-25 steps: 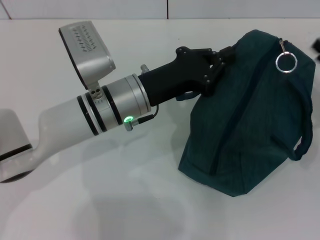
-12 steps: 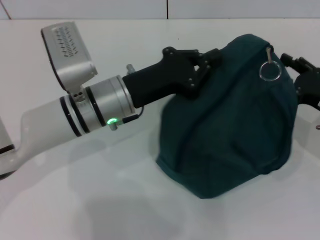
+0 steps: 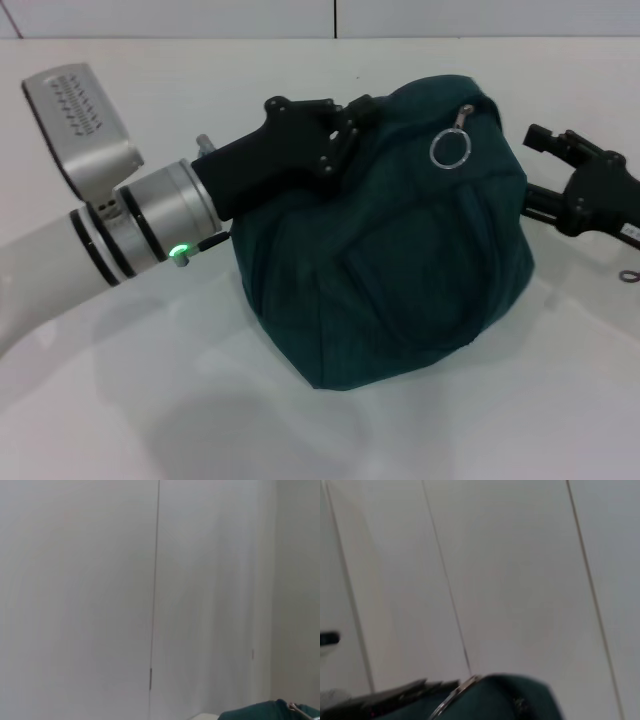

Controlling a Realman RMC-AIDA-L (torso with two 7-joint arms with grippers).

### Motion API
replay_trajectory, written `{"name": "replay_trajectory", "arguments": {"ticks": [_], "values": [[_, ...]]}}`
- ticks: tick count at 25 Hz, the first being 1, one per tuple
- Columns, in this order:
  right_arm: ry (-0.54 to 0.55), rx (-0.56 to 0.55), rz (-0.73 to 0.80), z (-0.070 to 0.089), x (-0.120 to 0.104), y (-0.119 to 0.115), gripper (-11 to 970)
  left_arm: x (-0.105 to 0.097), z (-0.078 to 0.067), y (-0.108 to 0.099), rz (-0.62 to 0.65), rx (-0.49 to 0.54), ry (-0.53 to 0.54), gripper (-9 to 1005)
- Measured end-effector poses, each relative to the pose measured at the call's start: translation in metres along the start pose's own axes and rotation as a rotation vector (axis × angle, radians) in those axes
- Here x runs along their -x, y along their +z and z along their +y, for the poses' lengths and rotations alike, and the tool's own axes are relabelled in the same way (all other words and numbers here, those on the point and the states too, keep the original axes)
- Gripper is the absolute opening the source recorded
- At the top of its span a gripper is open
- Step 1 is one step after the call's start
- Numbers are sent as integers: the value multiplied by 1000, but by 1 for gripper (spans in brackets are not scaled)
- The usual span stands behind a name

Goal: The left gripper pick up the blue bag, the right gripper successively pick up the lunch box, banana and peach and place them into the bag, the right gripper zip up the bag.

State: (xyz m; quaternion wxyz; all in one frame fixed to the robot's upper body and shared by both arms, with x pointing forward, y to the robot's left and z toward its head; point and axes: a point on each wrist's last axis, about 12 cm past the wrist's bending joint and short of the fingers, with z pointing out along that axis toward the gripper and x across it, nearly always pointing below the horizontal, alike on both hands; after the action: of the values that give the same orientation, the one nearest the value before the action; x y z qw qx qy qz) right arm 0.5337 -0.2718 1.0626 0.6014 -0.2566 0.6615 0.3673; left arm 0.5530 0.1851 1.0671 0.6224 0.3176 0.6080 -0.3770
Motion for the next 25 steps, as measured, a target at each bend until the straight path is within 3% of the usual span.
{"name": "replay_trajectory", "arguments": {"ticks": [4,10,15,18,21,25], "values": [[13,-5,-41,-5,9,-14,867,1,-2,-7,-28,-7,12,5],[7,51,-24,0,8,-12,866,6,-4,-11,-110,12,-28,2],[6,52,-21,0,8,-12,864,4,-11,-17,-151,26,-48,76],[1,55,-24,0,9,-11,864,12,-7,-20,-152,-39,-123,181],[-1,60,-25,0,10,-10,863,25,6,-22,-116,-105,-262,286],[-5,64,-25,0,11,-9,862,40,20,-19,-38,-182,-365,470]]}}
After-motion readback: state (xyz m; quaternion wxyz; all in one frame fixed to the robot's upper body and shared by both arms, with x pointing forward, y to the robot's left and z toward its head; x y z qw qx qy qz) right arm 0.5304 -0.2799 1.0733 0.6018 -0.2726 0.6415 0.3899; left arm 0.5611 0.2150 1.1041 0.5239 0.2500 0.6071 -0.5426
